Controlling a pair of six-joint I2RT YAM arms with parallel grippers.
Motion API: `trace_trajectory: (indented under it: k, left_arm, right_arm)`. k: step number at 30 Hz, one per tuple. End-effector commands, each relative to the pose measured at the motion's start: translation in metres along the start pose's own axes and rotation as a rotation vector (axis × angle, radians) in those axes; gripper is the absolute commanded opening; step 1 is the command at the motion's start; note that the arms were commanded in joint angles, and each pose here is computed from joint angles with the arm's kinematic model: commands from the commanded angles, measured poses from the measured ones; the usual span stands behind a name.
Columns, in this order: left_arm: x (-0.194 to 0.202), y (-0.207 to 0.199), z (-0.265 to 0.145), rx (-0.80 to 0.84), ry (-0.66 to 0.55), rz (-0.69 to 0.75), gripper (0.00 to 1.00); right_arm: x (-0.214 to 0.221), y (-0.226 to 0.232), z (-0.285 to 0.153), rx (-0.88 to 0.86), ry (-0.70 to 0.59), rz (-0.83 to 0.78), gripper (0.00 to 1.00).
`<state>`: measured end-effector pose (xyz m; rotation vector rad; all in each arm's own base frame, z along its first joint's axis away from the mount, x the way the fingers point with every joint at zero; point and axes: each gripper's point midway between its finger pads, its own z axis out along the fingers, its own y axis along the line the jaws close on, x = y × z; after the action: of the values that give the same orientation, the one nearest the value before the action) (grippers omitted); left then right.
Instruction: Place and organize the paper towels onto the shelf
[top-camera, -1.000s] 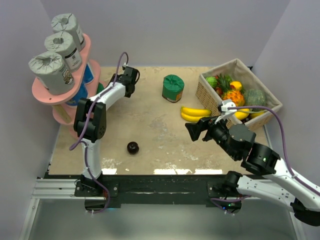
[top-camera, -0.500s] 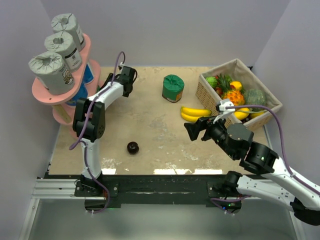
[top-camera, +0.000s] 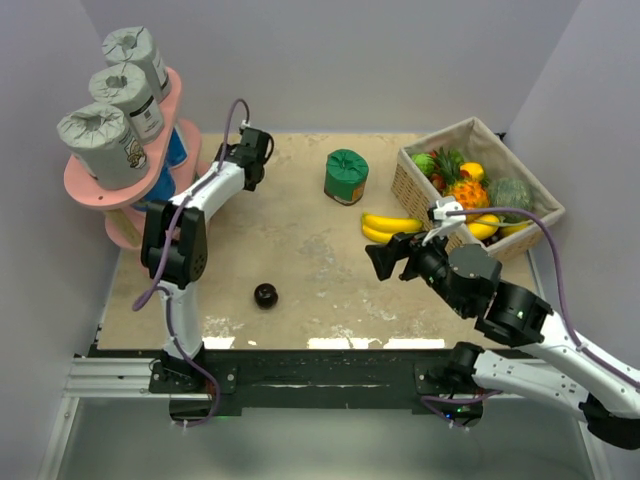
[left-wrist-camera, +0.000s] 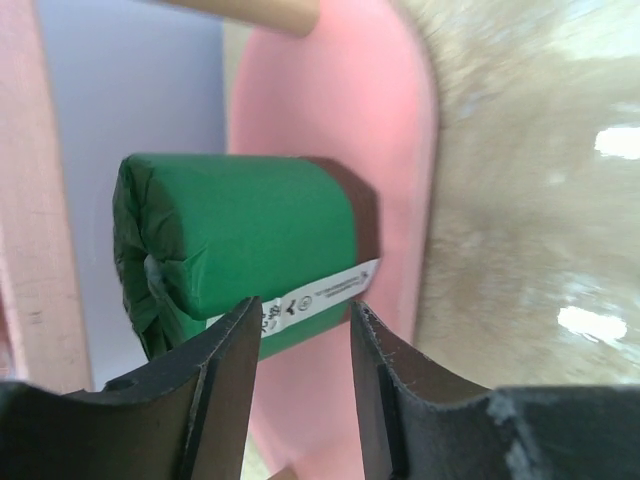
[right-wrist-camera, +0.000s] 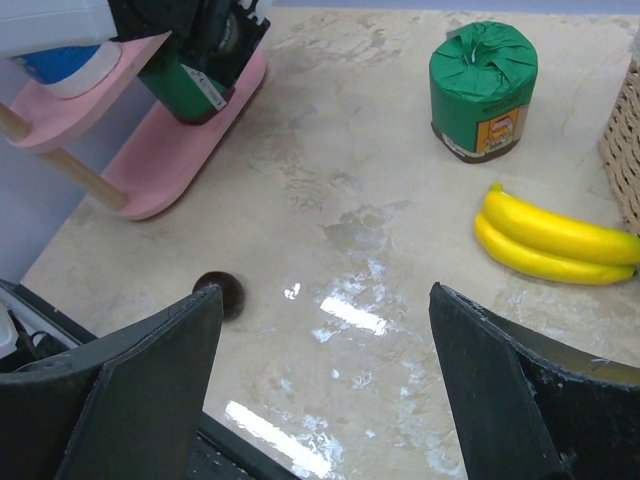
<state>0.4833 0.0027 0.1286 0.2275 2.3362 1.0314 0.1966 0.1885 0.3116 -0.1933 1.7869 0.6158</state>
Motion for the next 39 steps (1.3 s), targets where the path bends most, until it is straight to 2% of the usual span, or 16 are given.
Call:
trace_trajectory:
  k: [1,4,7,8,12,15,18,19,20,21,23,27,30,31,33,39]
  left_arm:
    - [-0.057,0.023,-0.067,0.129,-0.235,-0.153,0.47]
    - [-0.074,0.028,-0.102,0.276,-0.326,-0.224,0.48]
    - [-0.087,0.036,-0.149,0.461,-0.468,-0.295,0.50]
    - [-0.092,0.047,-0.179,0.545,-0.554,-0.313,0.52]
    - [-0.089,0.069,-0.237,0.695,-0.726,-0.346,0.58]
    - [-0.074,0.087,-0.274,0.767,-0.846,-0.401,0.66]
    - [-0.052,0.095,-0.301,0.826,-0.945,-0.426,0.77]
    - [-0.037,0.093,-0.309,0.870,-0.963,-0.442,0.90]
    - [-0.030,0.092,-0.314,0.884,-0.981,-0.444,0.98]
    - [-0.028,0.096,-0.322,0.897,-1.025,-0.465,1.00]
    - [-0.010,0.091,-0.333,0.946,-1.078,-0.465,1.00]
    - [0.009,0.097,-0.343,0.930,-1.181,-0.495,1.00]
    - [0.021,0.097,-0.343,0.924,-1.214,-0.526,1.00]
    - [0.025,0.095,-0.340,0.918,-1.225,-0.539,1.00]
    - [0.026,0.096,-0.340,0.918,-1.222,-0.548,1.00]
    - [0.024,0.089,-0.340,0.949,-1.201,-0.539,1.00]
  right_arm:
    - [-0.007,0.009,0.011,-0.008,-0.022,0.021,0.88]
    - [-0.008,0.008,0.022,0.026,-0.029,0.002,0.88]
    - [-0.011,0.004,0.041,0.101,-0.028,-0.039,0.88]
    - [-0.024,0.002,0.044,0.139,-0.053,-0.056,0.88]
    - [-0.030,0.005,0.082,0.234,-0.019,-0.151,0.88]
    - [-0.043,0.002,0.108,0.286,-0.020,-0.163,0.88]
    - [-0.054,-0.005,0.136,0.258,-0.019,-0.111,0.87]
    - [-0.047,-0.009,0.153,0.266,-0.002,-0.108,0.87]
    - [-0.054,-0.010,0.161,0.263,-0.010,-0.103,0.87]
    - [-0.054,-0.020,0.173,0.274,0.003,-0.108,0.87]
    - [-0.049,-0.026,0.200,0.283,0.038,-0.140,0.87]
    - [-0.040,-0.056,0.246,0.307,0.104,-0.170,0.86]
    - [-0.015,-0.075,0.278,0.309,0.218,-0.203,0.85]
    - [-0.020,-0.075,0.284,0.297,0.226,-0.226,0.85]
    - [0.006,-0.091,0.302,0.310,0.304,-0.252,0.84]
    - [0.017,-0.112,0.338,0.290,0.351,-0.287,0.78]
